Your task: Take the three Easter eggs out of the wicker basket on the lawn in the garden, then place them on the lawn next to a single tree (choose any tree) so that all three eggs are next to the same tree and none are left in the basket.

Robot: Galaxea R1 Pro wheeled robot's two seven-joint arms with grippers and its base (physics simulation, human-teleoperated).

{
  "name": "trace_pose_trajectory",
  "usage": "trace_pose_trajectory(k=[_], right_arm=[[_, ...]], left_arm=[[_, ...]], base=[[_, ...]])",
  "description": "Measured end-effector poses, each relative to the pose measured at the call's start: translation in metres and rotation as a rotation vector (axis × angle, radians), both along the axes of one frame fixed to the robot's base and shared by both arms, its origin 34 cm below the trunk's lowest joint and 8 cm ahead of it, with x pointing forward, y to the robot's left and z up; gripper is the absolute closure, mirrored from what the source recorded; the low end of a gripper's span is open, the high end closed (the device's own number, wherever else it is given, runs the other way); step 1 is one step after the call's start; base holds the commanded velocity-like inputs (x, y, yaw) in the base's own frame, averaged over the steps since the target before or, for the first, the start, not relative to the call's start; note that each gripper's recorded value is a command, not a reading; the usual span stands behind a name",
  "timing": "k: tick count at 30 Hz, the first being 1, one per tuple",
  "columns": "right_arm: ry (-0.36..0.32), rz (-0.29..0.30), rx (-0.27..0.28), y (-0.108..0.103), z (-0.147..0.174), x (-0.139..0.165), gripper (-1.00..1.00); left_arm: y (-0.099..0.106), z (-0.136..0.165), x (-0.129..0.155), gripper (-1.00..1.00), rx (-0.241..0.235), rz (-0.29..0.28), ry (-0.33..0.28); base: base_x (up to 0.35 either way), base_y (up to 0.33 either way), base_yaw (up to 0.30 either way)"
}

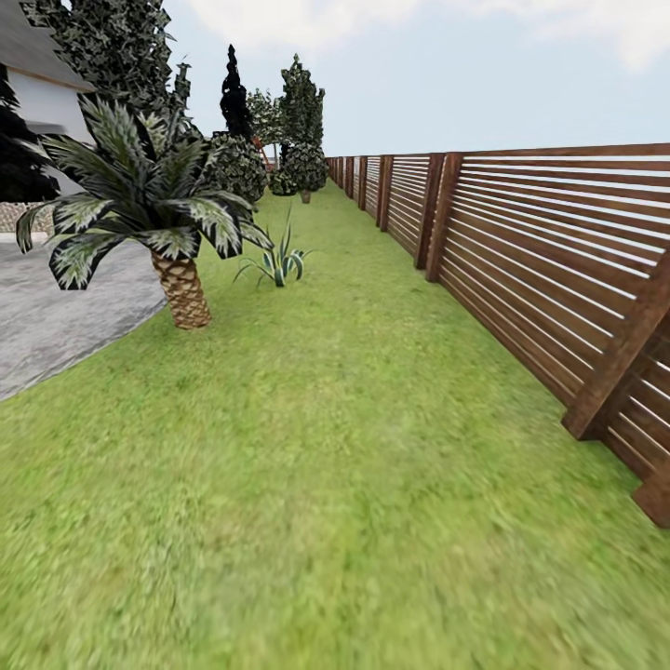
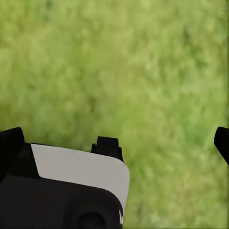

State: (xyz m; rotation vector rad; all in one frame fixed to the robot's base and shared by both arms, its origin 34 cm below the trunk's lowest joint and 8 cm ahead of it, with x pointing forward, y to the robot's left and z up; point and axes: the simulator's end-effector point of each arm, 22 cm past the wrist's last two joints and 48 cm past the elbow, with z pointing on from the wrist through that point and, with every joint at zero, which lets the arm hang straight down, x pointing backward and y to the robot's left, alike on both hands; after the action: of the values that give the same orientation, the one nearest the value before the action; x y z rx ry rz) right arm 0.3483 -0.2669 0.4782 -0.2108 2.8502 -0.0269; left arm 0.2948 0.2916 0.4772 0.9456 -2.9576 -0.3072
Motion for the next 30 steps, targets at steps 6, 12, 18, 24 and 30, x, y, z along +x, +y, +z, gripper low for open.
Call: trace_pose_trajectory(k=[6, 12, 18, 24, 30], right_arm=[[0.021, -0.001, 0.000, 0.0005, -0.0019, -0.0105, -1.00], [0.022, -0.001, 0.000, 0.0005, -0.0020, -0.0113, -1.00], [0.022, -0.001, 0.000, 0.0005, -0.0020, -0.0114, -1.00], [0.022, -0.001, 0.000, 0.0005, -0.0020, -0.0115, -1.00], [0.022, -0.001, 0.000, 0.0005, -0.0020, -0.0114, -1.00]], left_arm=[[0.0001, 0.0000, 0.0000, -1.00, 0.000, 0.000, 0.000], [0.0001, 0.0000, 0.0000, -1.00, 0.000, 0.000, 0.000], [0.0001, 0.0000, 0.0000, -1.00, 0.000, 0.000, 0.000], [-0.0001, 0.0000, 0.0000, -1.00, 0.000, -0.001, 0.000], [-0.0010, 0.0000, 0.0003, -1.00, -0.001, -0.003, 0.000]], base=[[0.317, 0.000, 0.000], [0.317, 0.000, 0.000], [0.316, 0.000, 0.000], [0.317, 0.000, 0.000], [0.317, 0.000, 0.000]])
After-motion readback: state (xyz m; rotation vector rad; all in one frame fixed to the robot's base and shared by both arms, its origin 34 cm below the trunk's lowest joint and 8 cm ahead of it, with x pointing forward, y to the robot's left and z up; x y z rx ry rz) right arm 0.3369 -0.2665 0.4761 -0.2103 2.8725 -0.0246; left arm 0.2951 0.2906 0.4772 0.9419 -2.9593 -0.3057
